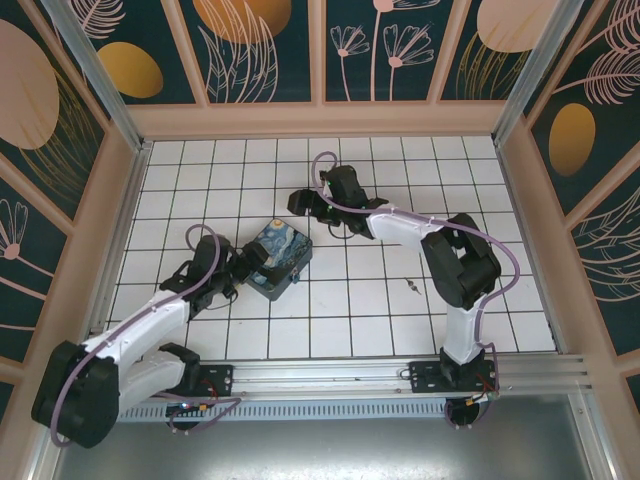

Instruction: Unlock a padlock with a key

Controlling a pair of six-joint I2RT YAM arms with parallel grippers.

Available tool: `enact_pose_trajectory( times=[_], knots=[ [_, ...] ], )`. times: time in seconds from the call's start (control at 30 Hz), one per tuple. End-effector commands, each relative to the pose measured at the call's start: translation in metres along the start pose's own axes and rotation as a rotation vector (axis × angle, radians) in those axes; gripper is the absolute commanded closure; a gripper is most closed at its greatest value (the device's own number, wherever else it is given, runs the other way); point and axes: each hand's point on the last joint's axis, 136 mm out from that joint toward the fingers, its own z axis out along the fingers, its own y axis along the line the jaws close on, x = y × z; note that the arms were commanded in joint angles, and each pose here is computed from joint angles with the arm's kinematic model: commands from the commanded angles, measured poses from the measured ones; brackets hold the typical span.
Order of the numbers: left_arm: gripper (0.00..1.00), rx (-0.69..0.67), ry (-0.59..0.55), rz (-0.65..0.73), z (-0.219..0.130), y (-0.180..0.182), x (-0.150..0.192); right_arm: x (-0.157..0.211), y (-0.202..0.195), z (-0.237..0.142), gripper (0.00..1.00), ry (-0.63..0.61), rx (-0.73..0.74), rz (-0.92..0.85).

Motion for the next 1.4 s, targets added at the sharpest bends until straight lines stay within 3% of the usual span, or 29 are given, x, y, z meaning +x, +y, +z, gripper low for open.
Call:
enact_pose_trajectory(
  times=[0.0,0.3,0.67,1.07,1.17,1.37],
  knots=[
    [0.02,0.112,-0.024,0.040,0.004,-0.042,-0.017,0.007,0.009,-0.009,0.11,0.003,-0.048,0.022],
    [0.01,0.168,0.018,0.100,0.033,-0.082,-0.028,0.025,0.002,-0.045,0.12,-0.060,-0.094,0.100],
    [0.02,0.237,0.084,0.127,0.068,-0.120,-0.006,0.034,-0.023,-0.084,0.10,-0.135,-0.014,0.137],
    [0.02,0.246,0.063,0.132,0.074,-0.123,-0.006,0.029,-0.050,-0.079,0.06,-0.135,0.106,0.171],
    [0.01,0.227,0.038,0.162,0.073,-0.124,-0.011,0.025,-0.063,-0.095,0.01,-0.177,0.168,0.177],
    [0.01,0.125,-0.072,0.251,0.058,-0.123,-0.036,0.019,-0.081,-0.140,0.01,-0.223,0.241,0.175]
  ],
)
